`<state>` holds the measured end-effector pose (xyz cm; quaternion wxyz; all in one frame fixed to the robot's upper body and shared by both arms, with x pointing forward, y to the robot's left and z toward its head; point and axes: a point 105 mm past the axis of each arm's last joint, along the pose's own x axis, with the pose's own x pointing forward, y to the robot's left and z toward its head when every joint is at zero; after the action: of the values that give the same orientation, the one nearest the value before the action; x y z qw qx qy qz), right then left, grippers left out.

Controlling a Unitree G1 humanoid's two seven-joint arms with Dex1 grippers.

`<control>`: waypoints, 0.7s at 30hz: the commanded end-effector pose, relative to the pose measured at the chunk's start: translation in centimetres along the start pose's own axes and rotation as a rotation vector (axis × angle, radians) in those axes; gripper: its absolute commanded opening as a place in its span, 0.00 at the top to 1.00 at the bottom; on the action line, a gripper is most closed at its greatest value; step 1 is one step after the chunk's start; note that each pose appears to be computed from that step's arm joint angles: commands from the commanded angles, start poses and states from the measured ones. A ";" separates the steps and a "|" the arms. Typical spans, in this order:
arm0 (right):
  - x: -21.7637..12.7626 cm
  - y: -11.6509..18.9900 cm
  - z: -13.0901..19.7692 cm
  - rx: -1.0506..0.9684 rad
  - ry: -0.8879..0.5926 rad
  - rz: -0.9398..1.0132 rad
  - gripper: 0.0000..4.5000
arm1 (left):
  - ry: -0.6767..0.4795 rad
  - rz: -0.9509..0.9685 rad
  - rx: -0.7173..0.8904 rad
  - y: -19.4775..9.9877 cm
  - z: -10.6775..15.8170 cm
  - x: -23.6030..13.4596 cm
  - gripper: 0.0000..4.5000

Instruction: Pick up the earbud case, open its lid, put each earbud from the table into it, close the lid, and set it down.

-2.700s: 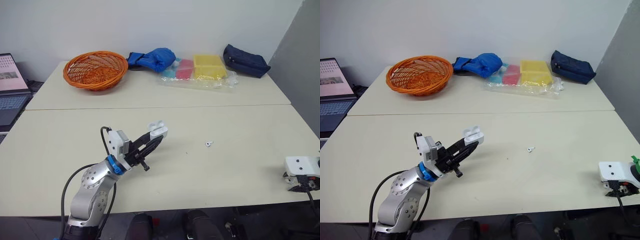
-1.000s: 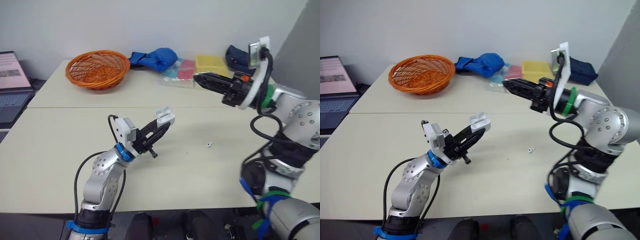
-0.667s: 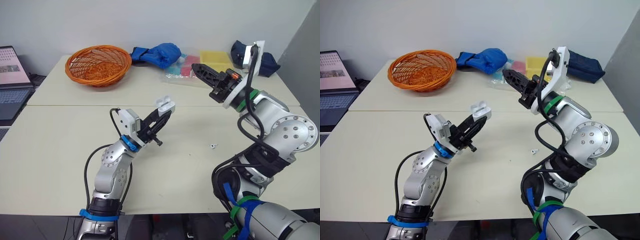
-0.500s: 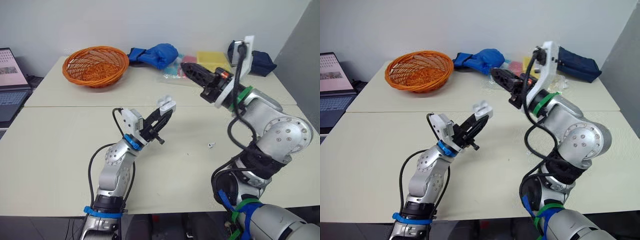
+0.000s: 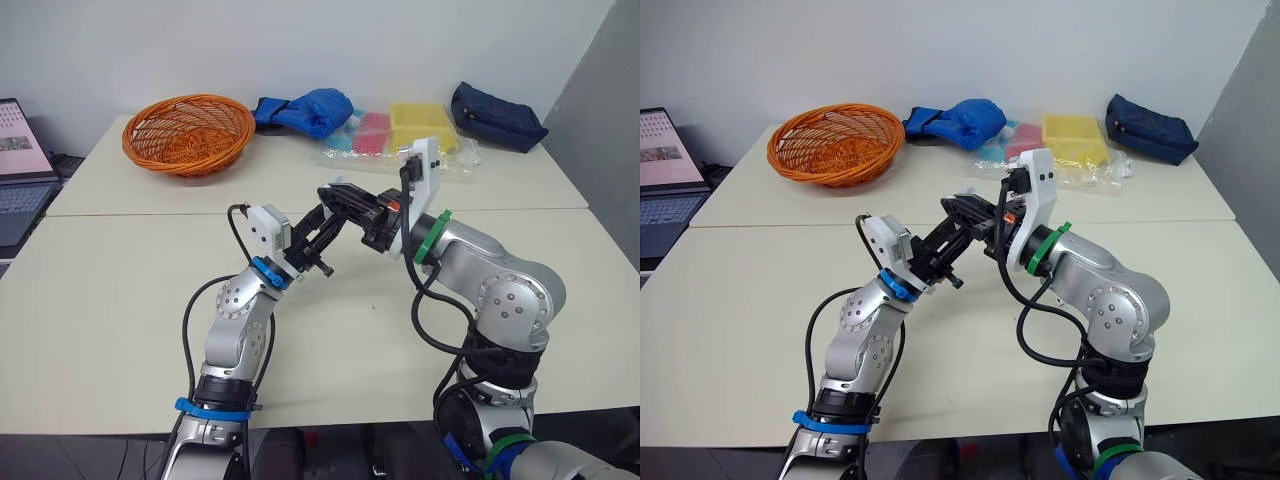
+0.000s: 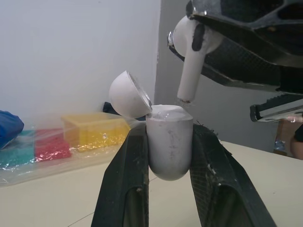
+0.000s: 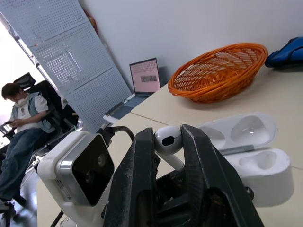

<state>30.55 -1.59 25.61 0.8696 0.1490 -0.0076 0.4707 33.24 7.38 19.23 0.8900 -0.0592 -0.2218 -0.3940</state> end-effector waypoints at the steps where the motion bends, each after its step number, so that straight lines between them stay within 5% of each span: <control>1: 0.1 0.3 0.3 -0.011 -0.035 0.012 0.91 | -0.064 -0.033 0.034 -1.2 2.1 1.0 0.83; 21: -0.9 0.0 2.8 0.052 -0.096 -0.004 0.91 | -0.048 -0.024 0.037 -0.7 1.2 -0.2 0.83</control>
<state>31.25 -2.75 26.54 0.8701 0.1893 -0.0087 0.4549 32.55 7.18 19.45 0.8868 -0.0546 -0.2306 -0.3968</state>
